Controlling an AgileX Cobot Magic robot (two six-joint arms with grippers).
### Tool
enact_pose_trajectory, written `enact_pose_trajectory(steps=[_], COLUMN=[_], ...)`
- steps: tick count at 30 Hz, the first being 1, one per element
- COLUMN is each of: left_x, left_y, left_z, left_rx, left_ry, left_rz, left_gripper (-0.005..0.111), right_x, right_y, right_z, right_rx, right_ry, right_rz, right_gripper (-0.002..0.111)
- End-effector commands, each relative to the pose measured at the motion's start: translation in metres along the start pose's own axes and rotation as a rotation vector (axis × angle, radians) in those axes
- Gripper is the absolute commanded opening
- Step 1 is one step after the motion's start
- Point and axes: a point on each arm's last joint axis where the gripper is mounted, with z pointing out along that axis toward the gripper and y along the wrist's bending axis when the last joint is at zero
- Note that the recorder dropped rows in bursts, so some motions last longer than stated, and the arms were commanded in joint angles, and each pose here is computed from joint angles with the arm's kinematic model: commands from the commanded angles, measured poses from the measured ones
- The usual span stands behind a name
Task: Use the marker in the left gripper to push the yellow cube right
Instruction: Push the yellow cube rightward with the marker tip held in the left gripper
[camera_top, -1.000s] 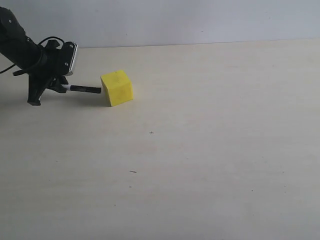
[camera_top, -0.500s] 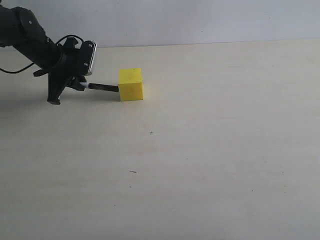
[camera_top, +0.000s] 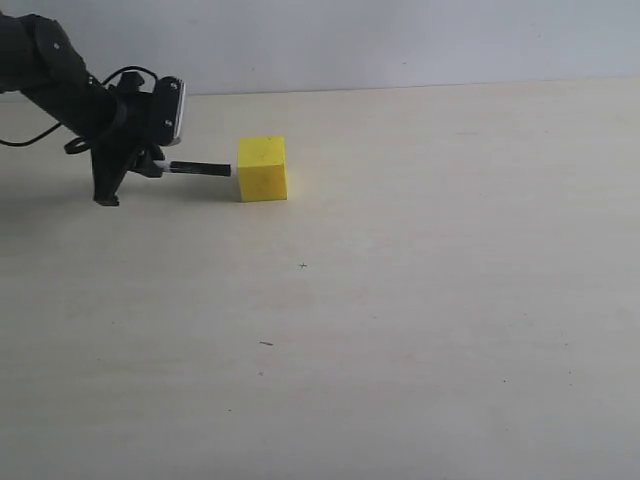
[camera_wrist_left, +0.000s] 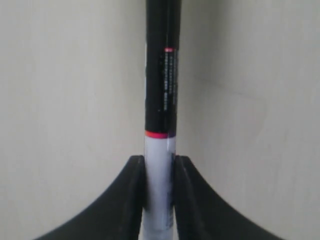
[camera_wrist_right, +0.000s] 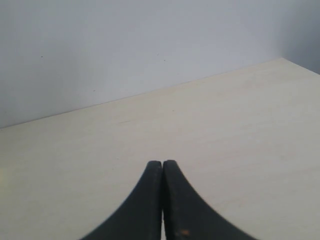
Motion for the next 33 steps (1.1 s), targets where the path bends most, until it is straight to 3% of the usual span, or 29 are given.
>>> enact_pose_trajectory(steps=[1,4,9,15,24,33], left_x=[-0.039,-0.045,-0.028,-0.018,-0.050,-0.040], left_y=[0.004,0.004,0.005,0.006,0.005,0.011], left_z=[-0.001,0.000,-0.002,-0.002,0.012,0.001], left_rx=[-0.054,-0.061,-0.057,-0.050,-0.114,-0.139], left_ry=[-0.050,-0.053,-0.036,-0.027,-0.048,-0.041], left_rz=[0.027,0.037,-0.045,-0.062,-0.002,-0.050], left_gripper=[0.000,0.000,0.000,0.000,0.000,0.000], right_x=[0.000,0.000,0.000,0.000,0.000,0.000], right_y=[0.000,0.000,0.000,0.000,0.000,0.000], right_z=[0.000,0.000,0.000,0.000,0.000,0.000], right_rx=[-0.003,-0.003,-0.003,-0.003,-0.003,-0.003], right_ry=[-0.009,-0.009,-0.009,-0.009,-0.009,-0.009], right_rz=[-0.003,-0.003,-0.003,-0.003,-0.003,-0.003], right_gripper=[0.000,0.000,0.000,0.000,0.000,0.000])
